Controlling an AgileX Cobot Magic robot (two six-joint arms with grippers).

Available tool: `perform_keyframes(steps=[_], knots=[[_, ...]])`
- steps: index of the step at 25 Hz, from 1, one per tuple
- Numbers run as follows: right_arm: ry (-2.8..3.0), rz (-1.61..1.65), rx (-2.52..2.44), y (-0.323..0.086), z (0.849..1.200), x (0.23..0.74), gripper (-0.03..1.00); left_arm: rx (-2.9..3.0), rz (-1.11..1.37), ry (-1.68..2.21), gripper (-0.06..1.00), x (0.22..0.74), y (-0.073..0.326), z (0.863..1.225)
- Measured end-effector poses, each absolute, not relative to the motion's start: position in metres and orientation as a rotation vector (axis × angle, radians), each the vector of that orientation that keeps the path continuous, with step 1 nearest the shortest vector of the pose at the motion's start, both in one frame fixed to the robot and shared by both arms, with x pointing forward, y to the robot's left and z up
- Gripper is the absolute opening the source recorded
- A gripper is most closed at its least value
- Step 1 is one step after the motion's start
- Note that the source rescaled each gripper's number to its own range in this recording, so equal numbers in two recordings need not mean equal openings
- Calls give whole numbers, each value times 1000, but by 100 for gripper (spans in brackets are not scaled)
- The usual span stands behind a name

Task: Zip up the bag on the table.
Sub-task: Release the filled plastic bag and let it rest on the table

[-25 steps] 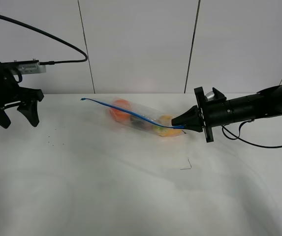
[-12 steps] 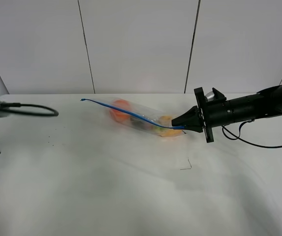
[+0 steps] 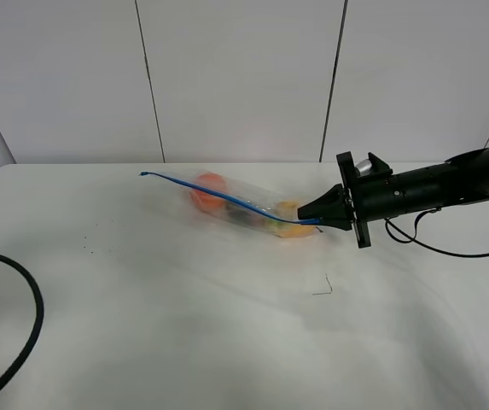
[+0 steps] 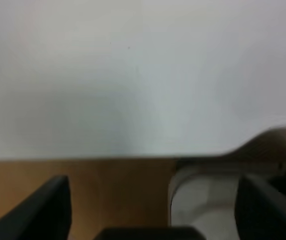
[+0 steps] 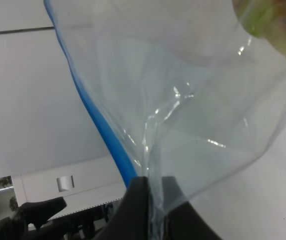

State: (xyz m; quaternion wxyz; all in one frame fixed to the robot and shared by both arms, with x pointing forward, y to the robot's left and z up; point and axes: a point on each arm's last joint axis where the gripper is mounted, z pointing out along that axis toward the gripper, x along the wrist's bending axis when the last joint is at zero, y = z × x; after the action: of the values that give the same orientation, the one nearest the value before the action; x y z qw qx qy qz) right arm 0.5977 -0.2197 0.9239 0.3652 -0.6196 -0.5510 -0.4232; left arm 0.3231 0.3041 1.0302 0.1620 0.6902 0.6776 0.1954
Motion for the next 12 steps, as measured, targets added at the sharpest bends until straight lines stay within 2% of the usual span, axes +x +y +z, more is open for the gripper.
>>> perform_keyframes(steps=[12], knots=[[-1423, -1086, -1591, -220, 924, 597, 0, 1826, 726, 1802, 99, 293, 305, 1045]])
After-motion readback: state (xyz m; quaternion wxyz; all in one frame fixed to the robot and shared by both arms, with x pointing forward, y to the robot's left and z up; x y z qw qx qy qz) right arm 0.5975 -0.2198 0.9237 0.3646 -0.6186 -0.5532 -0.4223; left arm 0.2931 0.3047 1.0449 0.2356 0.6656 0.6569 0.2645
